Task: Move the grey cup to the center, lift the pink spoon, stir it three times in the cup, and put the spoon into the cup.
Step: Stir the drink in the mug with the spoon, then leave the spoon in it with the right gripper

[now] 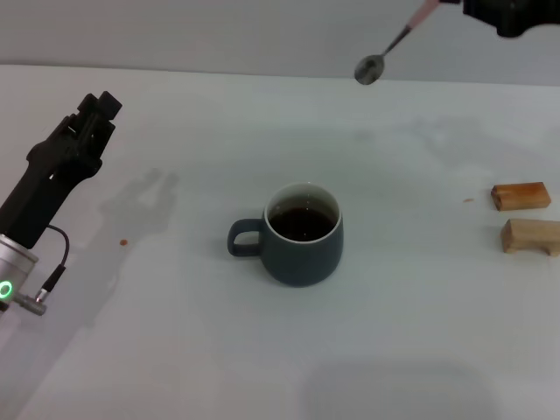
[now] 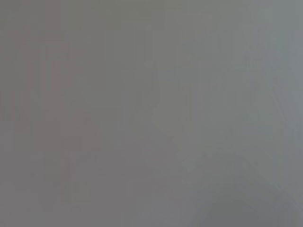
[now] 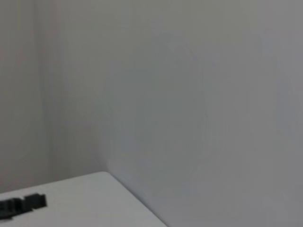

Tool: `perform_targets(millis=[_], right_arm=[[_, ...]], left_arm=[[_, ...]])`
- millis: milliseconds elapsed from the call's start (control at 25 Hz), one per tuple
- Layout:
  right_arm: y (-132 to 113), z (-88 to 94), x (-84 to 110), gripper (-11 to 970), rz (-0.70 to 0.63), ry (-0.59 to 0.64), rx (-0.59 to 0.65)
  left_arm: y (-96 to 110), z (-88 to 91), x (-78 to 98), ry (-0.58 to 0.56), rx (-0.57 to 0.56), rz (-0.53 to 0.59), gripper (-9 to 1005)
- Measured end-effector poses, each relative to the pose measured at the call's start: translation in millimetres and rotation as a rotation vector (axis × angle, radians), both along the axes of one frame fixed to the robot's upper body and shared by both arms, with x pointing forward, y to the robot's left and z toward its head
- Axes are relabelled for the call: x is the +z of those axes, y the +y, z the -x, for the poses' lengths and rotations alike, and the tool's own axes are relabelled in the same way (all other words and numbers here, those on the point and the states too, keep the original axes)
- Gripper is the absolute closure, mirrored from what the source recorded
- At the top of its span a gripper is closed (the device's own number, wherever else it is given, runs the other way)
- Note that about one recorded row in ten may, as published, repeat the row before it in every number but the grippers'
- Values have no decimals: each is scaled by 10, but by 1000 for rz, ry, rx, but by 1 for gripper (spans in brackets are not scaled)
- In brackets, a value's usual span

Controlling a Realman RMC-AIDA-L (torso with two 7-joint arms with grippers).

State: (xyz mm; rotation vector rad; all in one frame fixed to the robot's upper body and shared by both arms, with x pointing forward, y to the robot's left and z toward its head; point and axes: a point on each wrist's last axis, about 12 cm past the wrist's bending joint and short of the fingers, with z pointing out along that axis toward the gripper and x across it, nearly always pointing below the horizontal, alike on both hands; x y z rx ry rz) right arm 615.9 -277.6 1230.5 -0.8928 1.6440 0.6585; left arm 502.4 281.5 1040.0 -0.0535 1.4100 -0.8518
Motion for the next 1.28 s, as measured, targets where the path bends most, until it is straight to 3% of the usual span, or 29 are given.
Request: perform_targets(millis=[240,800,1280], right_arm=[[216,-27,208,873,41,85,79],[554,-40,361,873,130,174,227],[806,-53,161,873,187,232,297]], left_arm=[[10,31,-20,8,0,-1,681],[-18,57,-48,19,-17,-15,681],[5,127,-87,33,-7,-11,681]])
